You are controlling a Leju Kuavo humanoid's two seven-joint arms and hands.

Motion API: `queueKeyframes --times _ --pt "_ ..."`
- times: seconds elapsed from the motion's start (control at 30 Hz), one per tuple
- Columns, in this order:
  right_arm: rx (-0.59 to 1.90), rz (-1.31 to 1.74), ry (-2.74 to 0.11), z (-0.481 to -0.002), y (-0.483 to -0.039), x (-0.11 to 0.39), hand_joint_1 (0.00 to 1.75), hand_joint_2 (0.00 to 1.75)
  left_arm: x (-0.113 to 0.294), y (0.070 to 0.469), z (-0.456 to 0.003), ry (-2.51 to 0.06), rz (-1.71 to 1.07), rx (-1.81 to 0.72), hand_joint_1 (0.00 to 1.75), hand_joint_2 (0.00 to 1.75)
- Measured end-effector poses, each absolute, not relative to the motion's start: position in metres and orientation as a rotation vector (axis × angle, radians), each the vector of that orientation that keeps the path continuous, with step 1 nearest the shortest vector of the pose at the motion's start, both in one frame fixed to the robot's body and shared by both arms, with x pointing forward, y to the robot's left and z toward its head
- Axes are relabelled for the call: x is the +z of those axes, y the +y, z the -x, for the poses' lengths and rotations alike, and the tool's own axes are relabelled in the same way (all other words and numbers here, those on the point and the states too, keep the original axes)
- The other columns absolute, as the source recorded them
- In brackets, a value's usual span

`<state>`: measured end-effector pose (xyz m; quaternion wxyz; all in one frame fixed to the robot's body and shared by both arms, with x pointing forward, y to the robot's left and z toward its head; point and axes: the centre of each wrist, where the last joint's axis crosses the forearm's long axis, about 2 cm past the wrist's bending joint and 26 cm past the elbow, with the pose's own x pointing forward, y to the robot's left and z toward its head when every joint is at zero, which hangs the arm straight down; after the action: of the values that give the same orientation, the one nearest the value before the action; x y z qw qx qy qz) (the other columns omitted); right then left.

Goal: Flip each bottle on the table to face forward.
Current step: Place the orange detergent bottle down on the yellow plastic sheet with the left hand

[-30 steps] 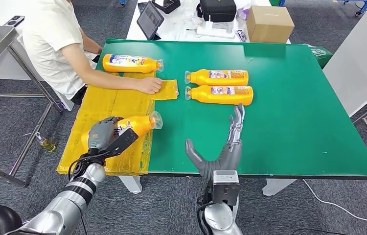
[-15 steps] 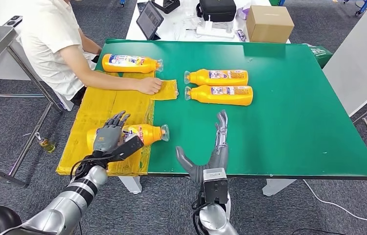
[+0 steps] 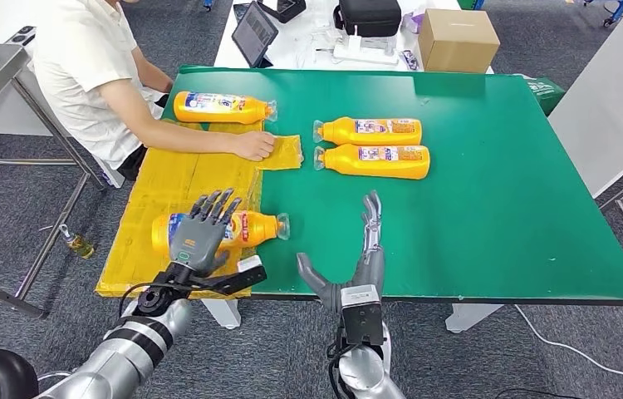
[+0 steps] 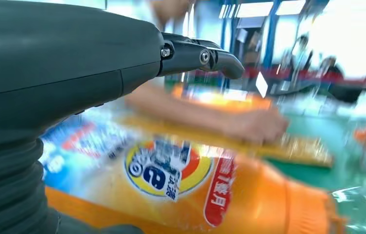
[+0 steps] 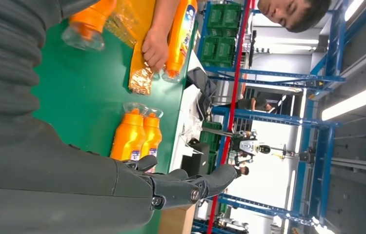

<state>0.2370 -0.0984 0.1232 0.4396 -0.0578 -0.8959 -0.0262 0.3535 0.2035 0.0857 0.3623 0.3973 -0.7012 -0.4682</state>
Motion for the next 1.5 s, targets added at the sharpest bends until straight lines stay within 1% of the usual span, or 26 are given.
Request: queueKeyframes --times 0.17,0.3,0.57,0.63,0.67,0.73,0.8,0.87,0.9,1.0,1.1,1.27,1.5 --pt "-0.062 0.143 -2.216 -0.237 -0.098 0.121 0.0 1.75 0.095 0.195 -0.347 -1.886 -1.133 -1.274 0.0 1.75" --pt "-0.061 0.151 -2.213 -0.236 -0.099 0.12 0.0 1.75 0.102 0.188 -0.337 -1.969 -1.154 -1.258 0.0 1.75" --pt "-0.009 0.209 -2.242 -0.237 -0.103 0.118 0.0 1.75 0.111 0.17 -0.315 -2.132 -1.005 -1.141 0.0 1.75" --pt "0.068 0.256 -2.274 -0.238 -0.106 0.116 0.0 1.75 0.111 0.167 -0.31 -2.159 -0.937 -1.086 0.0 1.75" --pt "0.15 0.305 -2.303 -0.239 -0.109 0.114 0.0 1.75 0.111 0.166 -0.306 -2.173 -0.867 -1.032 0.0 1.75" --pt "0.387 0.462 -2.357 -0.243 -0.121 0.107 0.0 1.75 0.107 0.16 -0.295 -2.19 -0.662 -0.866 0.0 1.75" --pt "0.675 0.693 -2.35 -0.253 -0.147 0.098 0.0 1.75 0.102 0.15 -0.278 -2.184 -0.449 -0.665 0.0 1.75" --pt "0.899 0.929 -2.237 -0.264 -0.184 0.089 0.0 1.75 0.098 0.139 -0.261 -2.146 -0.289 -0.501 0.0 1.75" --pt "0.96 1.024 -2.155 -0.269 -0.203 0.085 0.0 1.75 0.097 0.135 -0.255 -2.12 -0.228 -0.437 0.0 1.75" --pt "1.02 1.211 -1.924 -0.277 -0.253 0.073 0.0 1.75 0.098 0.127 -0.242 -2.093 -0.139 -0.321 0.0 1.75" --pt "1.027 1.285 -1.801 -0.28 -0.281 0.068 0.0 1.75 0.103 0.125 -0.238 -2.116 -0.133 -0.279 0.0 1.75" --pt "1.053 1.326 -1.704 -0.287 -0.298 0.063 0.0 1.75 0.111 0.124 -0.237 -2.155 -0.141 -0.239 0.0 1.75" --pt "1.076 1.311 -1.651 -0.301 -0.299 0.059 0.0 1.75 0.114 0.124 -0.237 -2.173 -0.163 -0.225 0.0 1.75"
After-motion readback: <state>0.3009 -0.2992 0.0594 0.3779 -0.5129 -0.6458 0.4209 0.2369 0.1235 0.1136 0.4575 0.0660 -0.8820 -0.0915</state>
